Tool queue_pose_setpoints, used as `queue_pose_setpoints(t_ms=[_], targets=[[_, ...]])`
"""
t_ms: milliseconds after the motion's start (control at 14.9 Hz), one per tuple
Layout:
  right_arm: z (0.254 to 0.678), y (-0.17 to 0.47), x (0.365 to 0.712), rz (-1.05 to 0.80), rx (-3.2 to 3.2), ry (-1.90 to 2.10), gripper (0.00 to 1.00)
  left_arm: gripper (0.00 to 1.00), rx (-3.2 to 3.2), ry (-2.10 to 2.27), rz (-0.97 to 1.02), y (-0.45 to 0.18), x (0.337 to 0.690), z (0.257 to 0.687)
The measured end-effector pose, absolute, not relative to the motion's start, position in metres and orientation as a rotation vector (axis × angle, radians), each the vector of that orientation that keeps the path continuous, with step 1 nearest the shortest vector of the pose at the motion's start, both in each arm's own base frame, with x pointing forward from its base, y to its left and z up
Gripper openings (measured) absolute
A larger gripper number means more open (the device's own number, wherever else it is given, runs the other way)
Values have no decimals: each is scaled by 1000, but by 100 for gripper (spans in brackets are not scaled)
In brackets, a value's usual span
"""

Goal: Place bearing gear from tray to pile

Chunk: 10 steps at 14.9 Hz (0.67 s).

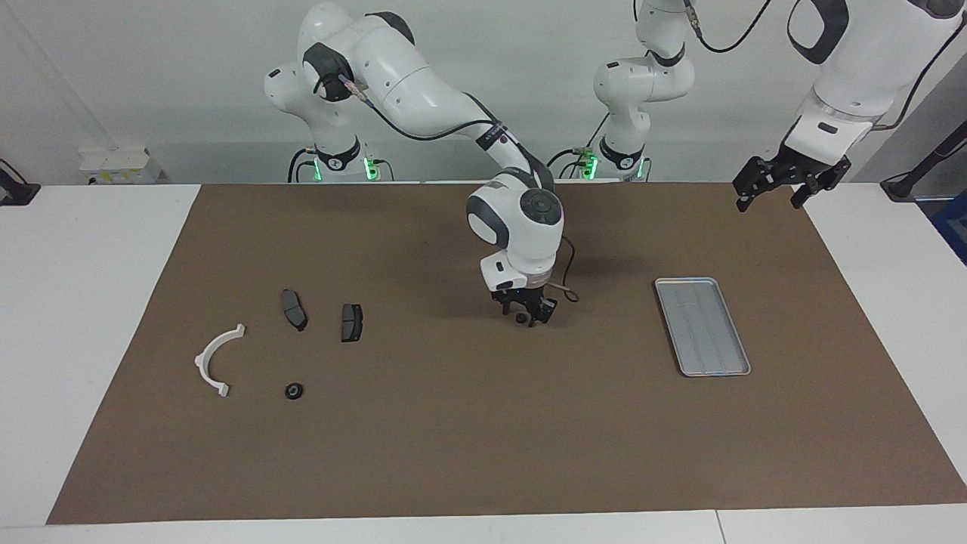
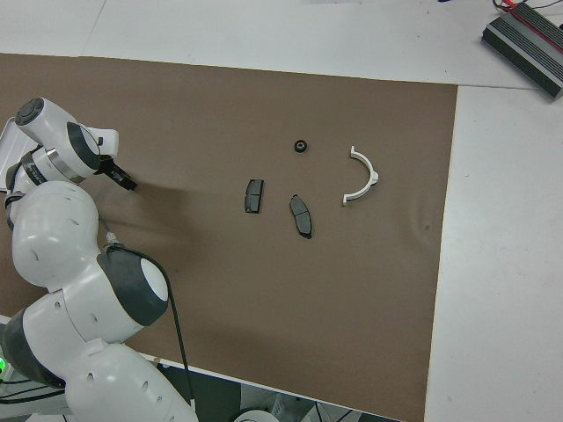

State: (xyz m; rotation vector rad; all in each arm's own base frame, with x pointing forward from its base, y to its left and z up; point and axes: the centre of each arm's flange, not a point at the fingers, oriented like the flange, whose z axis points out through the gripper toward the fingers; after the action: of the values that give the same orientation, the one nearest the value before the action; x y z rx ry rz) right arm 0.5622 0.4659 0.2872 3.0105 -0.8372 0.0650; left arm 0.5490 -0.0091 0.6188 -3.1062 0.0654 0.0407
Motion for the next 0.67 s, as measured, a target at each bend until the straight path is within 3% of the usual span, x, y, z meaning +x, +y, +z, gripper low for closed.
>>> queue_pose_setpoints(t_ms=[134, 201, 468, 669], targets=[[289, 466, 563, 68, 3012, -839, 27, 100, -3107, 94, 38, -18, 549, 619], [289, 466, 563, 68, 3012, -839, 24, 100, -3112, 118, 36, -27, 549, 620], [291, 452, 570, 60, 2969, -793, 24, 100, -3132, 193, 35, -56, 547, 620], [331, 369, 620, -10, 2942, -565, 24, 100, -3133, 206, 32, -61, 546, 620]])
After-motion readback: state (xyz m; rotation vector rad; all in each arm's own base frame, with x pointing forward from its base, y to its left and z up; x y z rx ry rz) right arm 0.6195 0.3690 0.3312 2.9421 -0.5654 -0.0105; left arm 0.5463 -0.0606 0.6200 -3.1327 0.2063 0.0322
